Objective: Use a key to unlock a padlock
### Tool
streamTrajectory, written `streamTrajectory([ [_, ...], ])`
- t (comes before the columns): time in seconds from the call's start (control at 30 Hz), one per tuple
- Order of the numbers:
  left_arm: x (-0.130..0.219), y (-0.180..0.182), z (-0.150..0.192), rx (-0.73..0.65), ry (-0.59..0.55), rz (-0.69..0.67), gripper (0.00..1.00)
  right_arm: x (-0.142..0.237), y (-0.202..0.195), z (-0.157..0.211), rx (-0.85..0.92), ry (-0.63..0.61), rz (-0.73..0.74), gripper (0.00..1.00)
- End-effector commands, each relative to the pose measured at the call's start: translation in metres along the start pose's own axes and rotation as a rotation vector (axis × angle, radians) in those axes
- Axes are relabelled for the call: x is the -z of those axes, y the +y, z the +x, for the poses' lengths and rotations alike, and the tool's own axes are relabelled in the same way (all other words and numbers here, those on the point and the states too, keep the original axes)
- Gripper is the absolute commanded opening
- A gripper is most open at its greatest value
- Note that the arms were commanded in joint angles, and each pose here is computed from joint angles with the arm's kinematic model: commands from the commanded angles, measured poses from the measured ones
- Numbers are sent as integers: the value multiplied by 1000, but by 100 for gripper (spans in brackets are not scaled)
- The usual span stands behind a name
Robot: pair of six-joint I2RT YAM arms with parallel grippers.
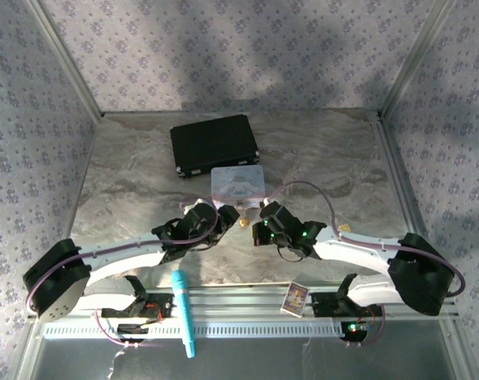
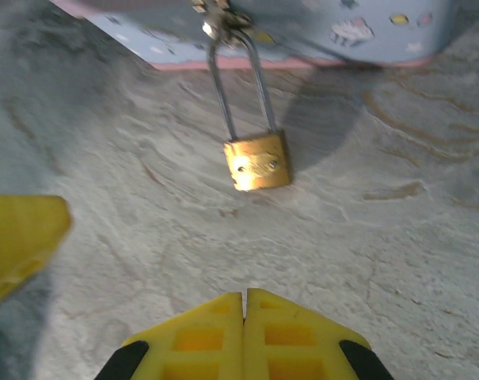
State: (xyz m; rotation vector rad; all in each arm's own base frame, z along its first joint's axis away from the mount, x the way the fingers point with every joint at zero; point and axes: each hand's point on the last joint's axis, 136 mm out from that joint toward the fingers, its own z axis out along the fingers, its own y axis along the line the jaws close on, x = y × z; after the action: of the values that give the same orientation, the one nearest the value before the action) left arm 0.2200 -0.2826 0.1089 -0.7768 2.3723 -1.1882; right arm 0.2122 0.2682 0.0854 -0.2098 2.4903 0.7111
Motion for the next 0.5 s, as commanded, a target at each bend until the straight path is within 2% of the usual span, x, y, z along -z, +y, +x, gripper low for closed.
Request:
streamTrajectory([
  [0.0, -2, -9, 4, 216, -14, 52, 79, 11, 18, -14, -9, -40, -77, 0],
  [0.2, -11, -19, 15, 439, 33, 118, 97, 23, 37, -35, -8, -121, -152, 0],
  [0.47, -16, -44, 19, 564, 102, 251, 95, 27, 60, -44, -18, -159, -247, 0],
])
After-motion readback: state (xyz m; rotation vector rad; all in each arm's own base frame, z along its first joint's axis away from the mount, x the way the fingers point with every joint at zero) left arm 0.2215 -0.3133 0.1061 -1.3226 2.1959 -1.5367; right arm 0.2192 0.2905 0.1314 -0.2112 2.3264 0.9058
